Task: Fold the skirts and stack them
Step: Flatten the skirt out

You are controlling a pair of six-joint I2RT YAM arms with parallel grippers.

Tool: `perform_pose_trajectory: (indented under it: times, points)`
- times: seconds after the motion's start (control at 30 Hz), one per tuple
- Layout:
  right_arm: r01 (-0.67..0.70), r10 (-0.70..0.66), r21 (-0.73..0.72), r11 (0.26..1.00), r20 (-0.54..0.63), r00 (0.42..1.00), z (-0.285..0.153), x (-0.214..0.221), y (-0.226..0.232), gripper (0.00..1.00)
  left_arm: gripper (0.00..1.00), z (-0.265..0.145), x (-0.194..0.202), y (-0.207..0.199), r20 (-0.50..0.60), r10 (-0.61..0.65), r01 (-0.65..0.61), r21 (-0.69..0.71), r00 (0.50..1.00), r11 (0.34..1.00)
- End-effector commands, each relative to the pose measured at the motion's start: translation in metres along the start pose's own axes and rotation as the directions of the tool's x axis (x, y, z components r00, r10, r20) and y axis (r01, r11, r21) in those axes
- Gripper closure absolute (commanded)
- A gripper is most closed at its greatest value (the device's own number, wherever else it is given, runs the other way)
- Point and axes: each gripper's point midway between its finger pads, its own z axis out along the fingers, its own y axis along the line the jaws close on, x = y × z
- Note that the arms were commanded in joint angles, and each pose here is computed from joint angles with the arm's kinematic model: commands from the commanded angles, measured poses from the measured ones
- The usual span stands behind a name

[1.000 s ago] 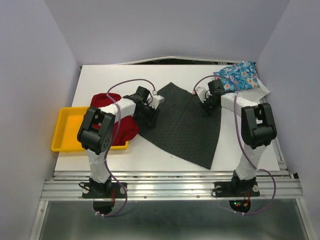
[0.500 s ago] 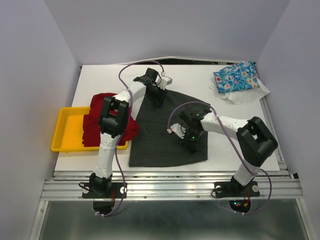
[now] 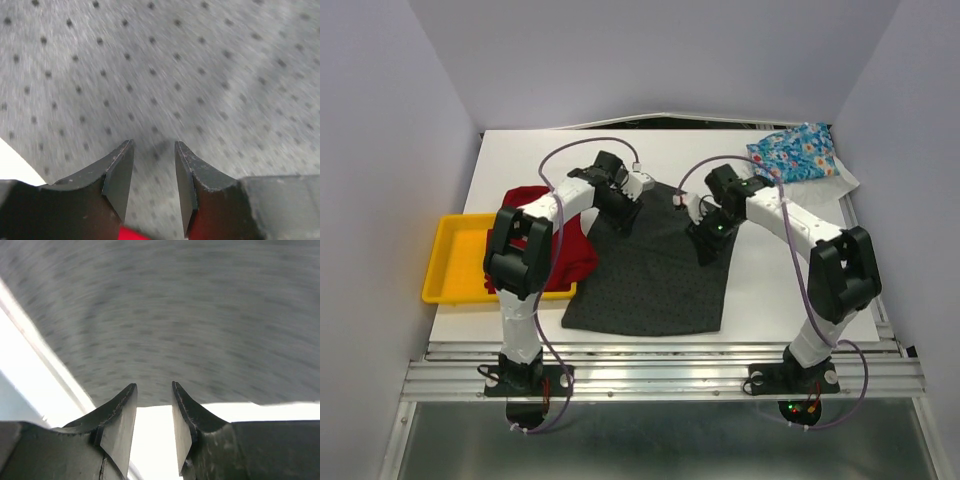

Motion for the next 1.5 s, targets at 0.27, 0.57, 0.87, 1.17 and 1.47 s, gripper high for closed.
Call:
perform_pose_trajectory:
  times: [0.27,0.57,0.87,1.17,1.47]
  points:
    - [-0.148,0.166,0.315,0.938,-0.030,0.986,0.000,0.031,-0.113,0.63,0.51,-0.026,0.010,-0.028,0.075,0.066,-0.064,-0.026,0.995,0.998]
    - [-0.106,0.175,0.364,0.925,-0.162,0.971,0.016,0.090,-0.145,0.64,0.58,0.016,0.083,-0.062,-0.152,0.203,-0.197,0.052,0.967,0.979]
    - [-0.010,0.065,0.257,0.966,-0.205,0.977,0.011,0.109,-0.114,0.64,0.67,0.016,0.135,-0.176,-0.188,0.429,-0.336,0.384,0.883,0.860]
    - [0.028,-0.012,0.147,0.989,-0.107,0.994,-0.013,0.082,-0.080,0.59,0.54,-0.020,0.092,-0.180,-0.082,0.508,-0.437,0.406,0.857,0.803]
    - [0.060,-0.099,0.264,0.963,0.137,0.986,-0.092,-0.022,-0.118,0.53,0.48,-0.081,-0.028,-0.097,0.085,0.458,-0.464,0.231,0.885,0.855]
